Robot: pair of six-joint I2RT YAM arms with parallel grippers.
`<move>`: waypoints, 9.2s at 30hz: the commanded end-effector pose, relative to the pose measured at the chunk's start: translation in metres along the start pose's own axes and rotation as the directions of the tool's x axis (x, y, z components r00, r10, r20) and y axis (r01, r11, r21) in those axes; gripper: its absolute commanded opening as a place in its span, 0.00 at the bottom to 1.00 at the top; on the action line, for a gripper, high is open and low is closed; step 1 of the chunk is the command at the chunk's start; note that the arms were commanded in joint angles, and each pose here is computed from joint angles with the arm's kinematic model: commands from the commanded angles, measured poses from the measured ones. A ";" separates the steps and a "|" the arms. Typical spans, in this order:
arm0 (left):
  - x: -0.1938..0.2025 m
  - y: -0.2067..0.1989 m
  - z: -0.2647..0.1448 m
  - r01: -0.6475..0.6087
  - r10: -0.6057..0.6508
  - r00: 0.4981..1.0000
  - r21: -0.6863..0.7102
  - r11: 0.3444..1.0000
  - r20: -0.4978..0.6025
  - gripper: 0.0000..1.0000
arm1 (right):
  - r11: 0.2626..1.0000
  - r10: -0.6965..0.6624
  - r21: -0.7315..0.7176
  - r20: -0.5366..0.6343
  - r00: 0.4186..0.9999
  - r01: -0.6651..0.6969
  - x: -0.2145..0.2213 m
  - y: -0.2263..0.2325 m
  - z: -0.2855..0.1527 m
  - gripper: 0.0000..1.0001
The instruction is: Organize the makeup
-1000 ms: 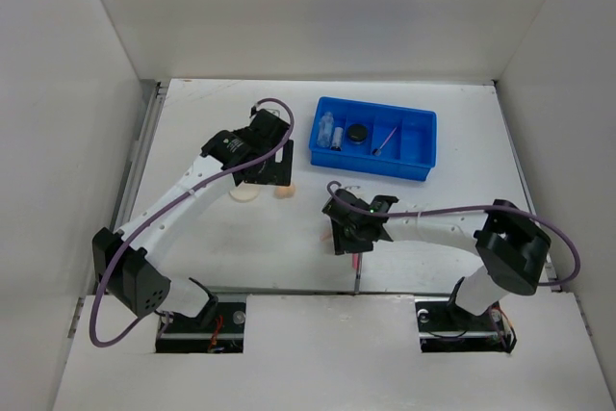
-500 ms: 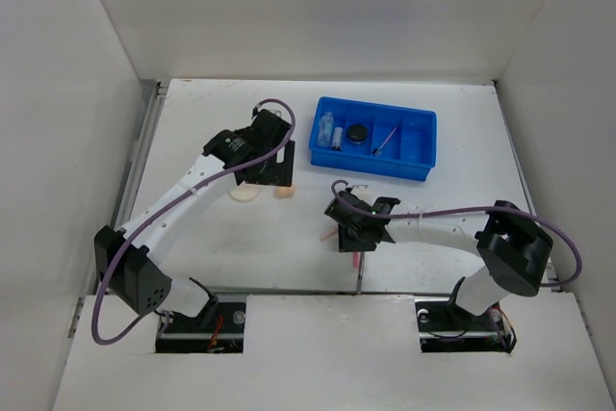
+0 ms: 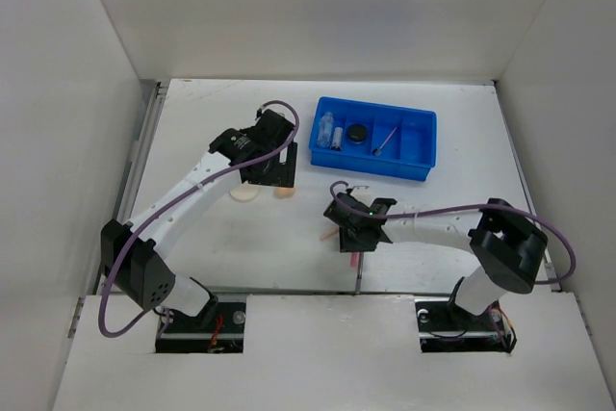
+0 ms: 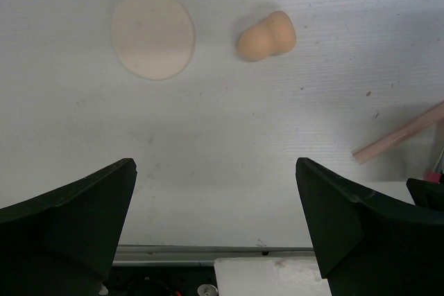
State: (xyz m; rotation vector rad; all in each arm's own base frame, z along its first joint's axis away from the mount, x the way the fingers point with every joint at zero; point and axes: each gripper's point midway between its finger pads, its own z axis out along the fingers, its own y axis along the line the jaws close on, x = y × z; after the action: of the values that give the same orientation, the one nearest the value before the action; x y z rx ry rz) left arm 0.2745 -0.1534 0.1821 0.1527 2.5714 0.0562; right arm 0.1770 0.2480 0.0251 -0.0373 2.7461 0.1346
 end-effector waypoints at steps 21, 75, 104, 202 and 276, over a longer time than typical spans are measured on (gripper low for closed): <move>-0.011 0.000 -0.009 -0.016 0.016 0.999 0.014 1.000 0.032 0.99 | 0.996 0.085 0.000 0.358 0.930 -0.091 -0.123 0.006 -0.104 0.15; -0.001 0.010 -0.014 -0.005 0.005 0.999 -0.002 1.000 0.044 0.99 | 0.977 0.140 -0.157 -0.022 0.990 -0.142 0.032 -0.012 -0.060 0.73; -0.003 0.009 -0.008 -0.019 0.019 0.999 -0.017 1.000 0.034 0.99 | 0.993 0.112 0.032 0.135 0.984 -0.118 -0.021 -0.031 -0.039 0.09; 0.011 0.043 -0.034 -0.044 0.051 0.993 -0.072 0.996 0.105 0.99 | 0.887 0.420 0.013 0.392 0.818 -0.461 -0.195 -0.054 -0.090 0.05; 0.013 0.184 -0.057 0.635 -0.581 0.772 -0.257 0.729 0.258 0.99 | 0.980 -0.011 -0.195 0.157 0.987 0.042 -0.190 0.179 0.022 0.18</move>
State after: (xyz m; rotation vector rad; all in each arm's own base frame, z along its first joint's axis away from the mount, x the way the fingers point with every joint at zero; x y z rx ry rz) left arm 0.2521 0.0272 0.2282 -0.7975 2.3130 0.2225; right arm 0.3595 0.4242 0.0556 -0.0862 2.5988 0.2932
